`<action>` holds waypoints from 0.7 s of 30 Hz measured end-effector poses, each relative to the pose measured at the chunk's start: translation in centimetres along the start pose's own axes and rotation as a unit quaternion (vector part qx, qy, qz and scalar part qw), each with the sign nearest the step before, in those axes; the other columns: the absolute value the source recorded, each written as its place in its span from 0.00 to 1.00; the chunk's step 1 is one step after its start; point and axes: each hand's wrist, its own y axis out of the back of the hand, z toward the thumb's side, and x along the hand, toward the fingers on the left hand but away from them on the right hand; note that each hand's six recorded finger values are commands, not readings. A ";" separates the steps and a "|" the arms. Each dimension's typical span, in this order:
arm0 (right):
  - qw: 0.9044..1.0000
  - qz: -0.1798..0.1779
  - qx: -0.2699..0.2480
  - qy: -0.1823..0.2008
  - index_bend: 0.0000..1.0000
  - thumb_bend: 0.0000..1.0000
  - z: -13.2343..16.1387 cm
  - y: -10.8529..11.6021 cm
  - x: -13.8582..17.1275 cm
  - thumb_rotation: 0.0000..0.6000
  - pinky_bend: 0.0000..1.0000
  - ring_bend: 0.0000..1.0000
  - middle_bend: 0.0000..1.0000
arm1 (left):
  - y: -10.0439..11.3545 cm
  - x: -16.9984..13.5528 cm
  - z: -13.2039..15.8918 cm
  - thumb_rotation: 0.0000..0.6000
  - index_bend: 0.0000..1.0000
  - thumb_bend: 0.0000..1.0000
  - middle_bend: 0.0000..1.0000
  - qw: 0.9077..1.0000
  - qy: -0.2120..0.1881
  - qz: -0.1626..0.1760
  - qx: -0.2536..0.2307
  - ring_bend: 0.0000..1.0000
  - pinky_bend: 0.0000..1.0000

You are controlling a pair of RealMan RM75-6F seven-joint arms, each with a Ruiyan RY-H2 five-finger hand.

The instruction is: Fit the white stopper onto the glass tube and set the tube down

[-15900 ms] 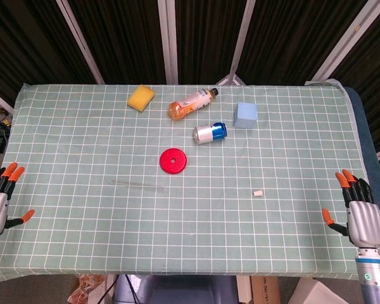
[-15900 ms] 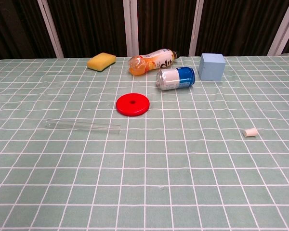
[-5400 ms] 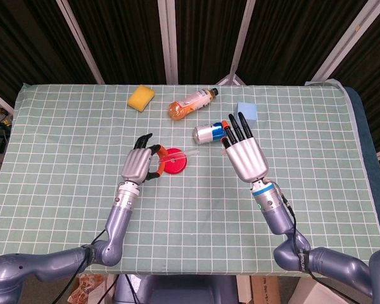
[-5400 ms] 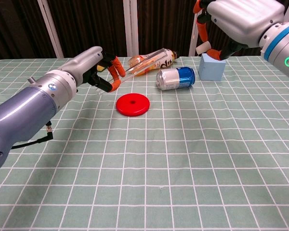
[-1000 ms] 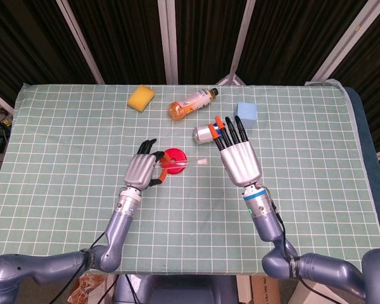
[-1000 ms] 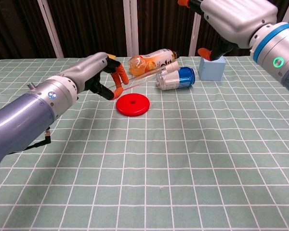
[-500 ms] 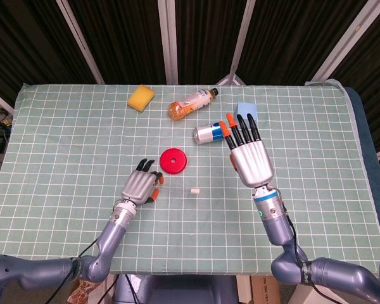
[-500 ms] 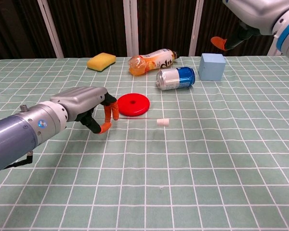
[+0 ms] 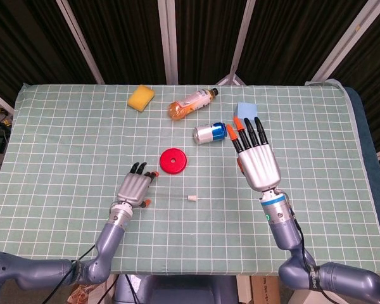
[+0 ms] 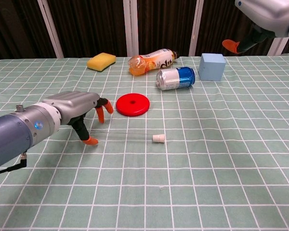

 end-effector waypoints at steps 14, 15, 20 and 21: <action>0.993 0.040 -0.070 -0.086 0.00 0.33 -7.3 -0.5 6.7 1.00 0.00 0.00 0.00 | 6.6 -5.0 -7.7 1.00 0.10 0.10 0.10 0.987 0.024 0.141 -0.071 0.00 0.00; 0.991 0.050 -0.075 -0.097 0.00 0.32 -8.3 -0.8 7.8 1.00 0.00 0.00 0.00 | 6.9 -6.0 -9.2 1.00 0.10 0.10 0.09 0.985 0.029 0.154 -0.069 0.00 0.00; 0.980 0.097 -0.098 -0.142 0.00 0.32 -12.0 -2.1 12.4 1.00 0.00 0.00 0.00 | 7.2 -11.0 -14.8 1.00 0.08 0.10 0.07 0.979 0.052 0.185 -0.067 0.00 0.00; 0.977 0.107 -0.103 -0.152 0.00 0.32 -12.7 -2.4 13.5 1.00 0.00 0.00 0.00 | 7.1 -12.3 -15.9 1.00 0.08 0.10 0.07 0.978 0.057 0.189 -0.067 0.00 0.00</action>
